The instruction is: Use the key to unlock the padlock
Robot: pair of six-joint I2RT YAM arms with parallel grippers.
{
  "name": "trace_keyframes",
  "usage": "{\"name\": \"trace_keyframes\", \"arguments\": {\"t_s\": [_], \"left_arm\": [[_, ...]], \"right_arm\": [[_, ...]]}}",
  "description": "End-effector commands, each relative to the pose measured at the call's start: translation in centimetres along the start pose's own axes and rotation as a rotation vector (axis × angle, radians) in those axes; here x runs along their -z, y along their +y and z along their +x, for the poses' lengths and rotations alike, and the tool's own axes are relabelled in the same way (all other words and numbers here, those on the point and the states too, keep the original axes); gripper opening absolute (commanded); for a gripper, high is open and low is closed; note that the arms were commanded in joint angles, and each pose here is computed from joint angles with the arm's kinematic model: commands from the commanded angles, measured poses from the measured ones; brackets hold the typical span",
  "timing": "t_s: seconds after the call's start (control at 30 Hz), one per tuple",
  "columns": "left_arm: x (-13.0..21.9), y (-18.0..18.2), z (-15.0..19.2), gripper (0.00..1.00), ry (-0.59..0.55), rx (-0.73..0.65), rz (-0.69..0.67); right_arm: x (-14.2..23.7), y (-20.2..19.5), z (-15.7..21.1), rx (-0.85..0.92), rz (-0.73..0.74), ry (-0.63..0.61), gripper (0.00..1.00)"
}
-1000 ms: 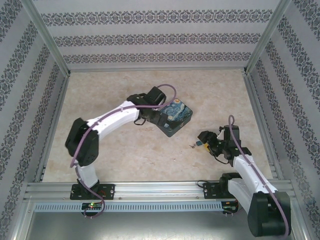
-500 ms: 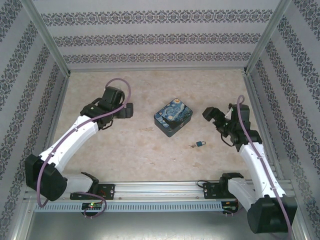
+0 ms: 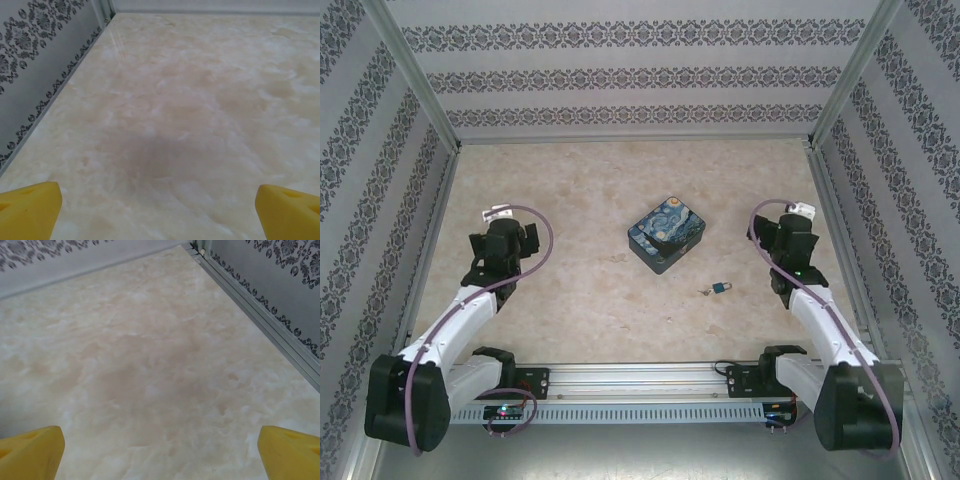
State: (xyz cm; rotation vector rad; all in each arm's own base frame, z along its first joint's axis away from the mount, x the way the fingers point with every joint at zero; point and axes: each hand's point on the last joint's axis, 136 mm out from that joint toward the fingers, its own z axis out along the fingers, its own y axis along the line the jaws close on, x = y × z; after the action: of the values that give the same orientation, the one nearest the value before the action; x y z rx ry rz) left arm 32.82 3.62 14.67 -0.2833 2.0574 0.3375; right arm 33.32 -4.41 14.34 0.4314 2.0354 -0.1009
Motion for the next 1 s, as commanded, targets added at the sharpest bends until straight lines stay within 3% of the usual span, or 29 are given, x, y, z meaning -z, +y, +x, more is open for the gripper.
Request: {"name": "trace_keyframes", "arguments": {"t_s": [0.0,0.17,0.37,0.43,0.47,0.7,0.97], "left_arm": [[-1.0,-0.2,-2.5,1.00,-0.154,0.010,0.023],[-3.6,-2.6,-1.5,1.00,-0.200,-0.001,0.113],[-6.8,-3.7,1.7,0.99,-0.165,-0.003,0.159],[-7.8,-4.4,2.0,0.99,-0.156,-0.017,0.187],[-8.0,-4.4,2.5,0.99,-0.112,-0.008,0.213],[-8.1,-4.3,2.3,0.99,-0.121,-0.004,0.214],[-8.1,-4.3,2.4,0.99,-0.113,-0.004,0.215]], "right_arm": [[-0.8,-0.1,-2.7,0.036,0.015,-0.164,0.98],[-2.3,1.0,-2.1,0.055,-0.043,-0.255,0.98],[-5.1,4.8,1.7,0.193,-0.202,-0.272,0.98],[-5.8,6.5,1.8,0.245,-0.263,-0.192,0.98],[-6.2,6.2,1.8,0.230,-0.266,-0.153,0.98],[-5.8,5.8,1.7,0.236,-0.215,-0.197,0.98],[-6.3,6.1,1.7,0.218,-0.274,-0.163,0.98]]}}
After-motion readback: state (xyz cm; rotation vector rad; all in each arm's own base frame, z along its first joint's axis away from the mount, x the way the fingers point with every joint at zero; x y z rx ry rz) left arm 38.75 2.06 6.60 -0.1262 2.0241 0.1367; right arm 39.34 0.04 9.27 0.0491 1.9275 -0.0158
